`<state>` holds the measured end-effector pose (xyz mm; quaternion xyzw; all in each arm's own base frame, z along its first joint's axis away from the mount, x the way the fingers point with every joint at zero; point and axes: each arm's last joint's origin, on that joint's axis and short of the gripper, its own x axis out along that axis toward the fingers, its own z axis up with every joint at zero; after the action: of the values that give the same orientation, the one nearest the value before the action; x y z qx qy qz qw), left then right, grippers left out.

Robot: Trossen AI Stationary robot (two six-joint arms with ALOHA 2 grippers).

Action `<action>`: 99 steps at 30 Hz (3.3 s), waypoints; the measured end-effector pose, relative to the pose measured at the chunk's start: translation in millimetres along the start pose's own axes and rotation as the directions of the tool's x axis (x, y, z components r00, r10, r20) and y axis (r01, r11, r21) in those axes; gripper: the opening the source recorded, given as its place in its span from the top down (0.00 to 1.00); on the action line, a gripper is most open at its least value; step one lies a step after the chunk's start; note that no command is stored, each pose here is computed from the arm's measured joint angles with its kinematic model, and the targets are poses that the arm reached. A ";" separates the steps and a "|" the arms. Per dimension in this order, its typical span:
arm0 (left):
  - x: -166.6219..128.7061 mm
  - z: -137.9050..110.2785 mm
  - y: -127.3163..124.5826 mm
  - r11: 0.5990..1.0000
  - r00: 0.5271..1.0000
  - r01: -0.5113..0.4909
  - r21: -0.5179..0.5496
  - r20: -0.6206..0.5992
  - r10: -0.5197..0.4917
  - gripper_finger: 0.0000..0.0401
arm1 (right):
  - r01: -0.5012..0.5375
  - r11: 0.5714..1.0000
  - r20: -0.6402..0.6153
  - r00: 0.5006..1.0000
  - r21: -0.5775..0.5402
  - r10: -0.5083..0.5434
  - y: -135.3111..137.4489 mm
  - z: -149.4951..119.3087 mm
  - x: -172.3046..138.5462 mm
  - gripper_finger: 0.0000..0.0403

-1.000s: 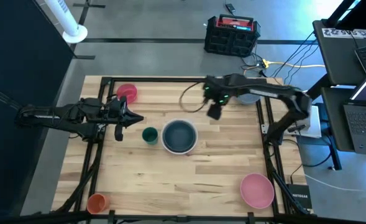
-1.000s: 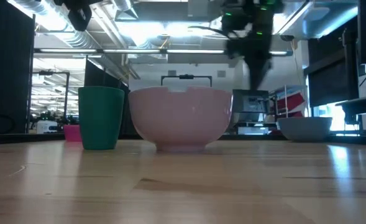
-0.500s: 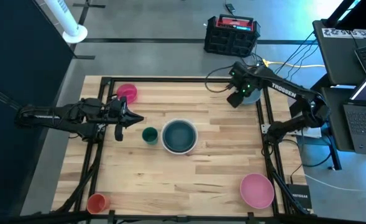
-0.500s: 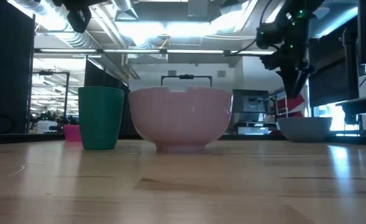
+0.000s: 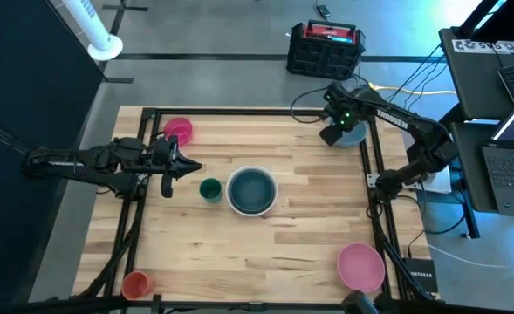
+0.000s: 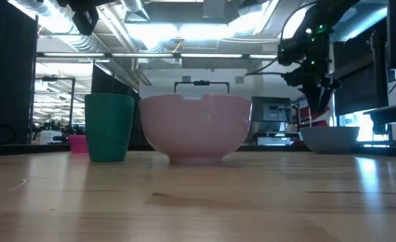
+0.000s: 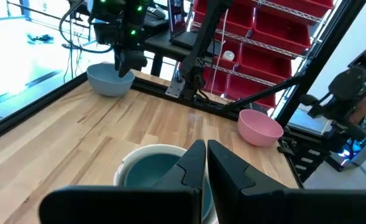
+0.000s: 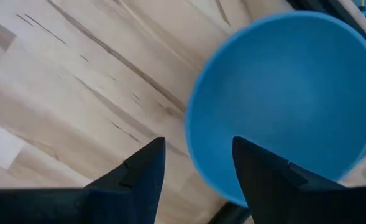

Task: Nest bowls inside each other
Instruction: Stack the blue bowl into the dark blue bowl

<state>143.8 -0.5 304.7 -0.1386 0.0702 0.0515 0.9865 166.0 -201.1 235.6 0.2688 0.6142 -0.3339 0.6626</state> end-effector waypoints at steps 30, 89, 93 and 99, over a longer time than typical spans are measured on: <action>0.1 -0.3 0.1 1.000 1.000 -0.001 0.004 -0.003 0.001 1.00 | -0.023 0.998 -0.103 0.994 -0.050 0.018 4.1 -4.9 64.3 0.88; -1.9 -4.4 1.9 1.000 0.999 -0.017 0.021 -0.044 0.018 1.00 | -0.202 0.641 0.066 0.927 -0.740 0.368 332.8 -20.0 -84.9 1.00; -2.8 -4.0 1.9 1.000 0.999 -0.016 0.024 -0.041 0.017 1.00 | -0.207 0.656 0.040 0.939 -0.726 0.341 348.1 -14.2 -73.2 1.00; -4.0 -3.6 1.9 0.999 0.999 -0.014 0.037 -0.036 0.015 1.00 | -0.240 0.676 -0.006 0.944 -0.697 0.329 359.0 -13.2 -60.4 1.00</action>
<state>139.2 -0.1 301.4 -0.1207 0.0900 0.0548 0.9871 433.6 42.9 274.8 0.0753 0.6036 0.0101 0.7937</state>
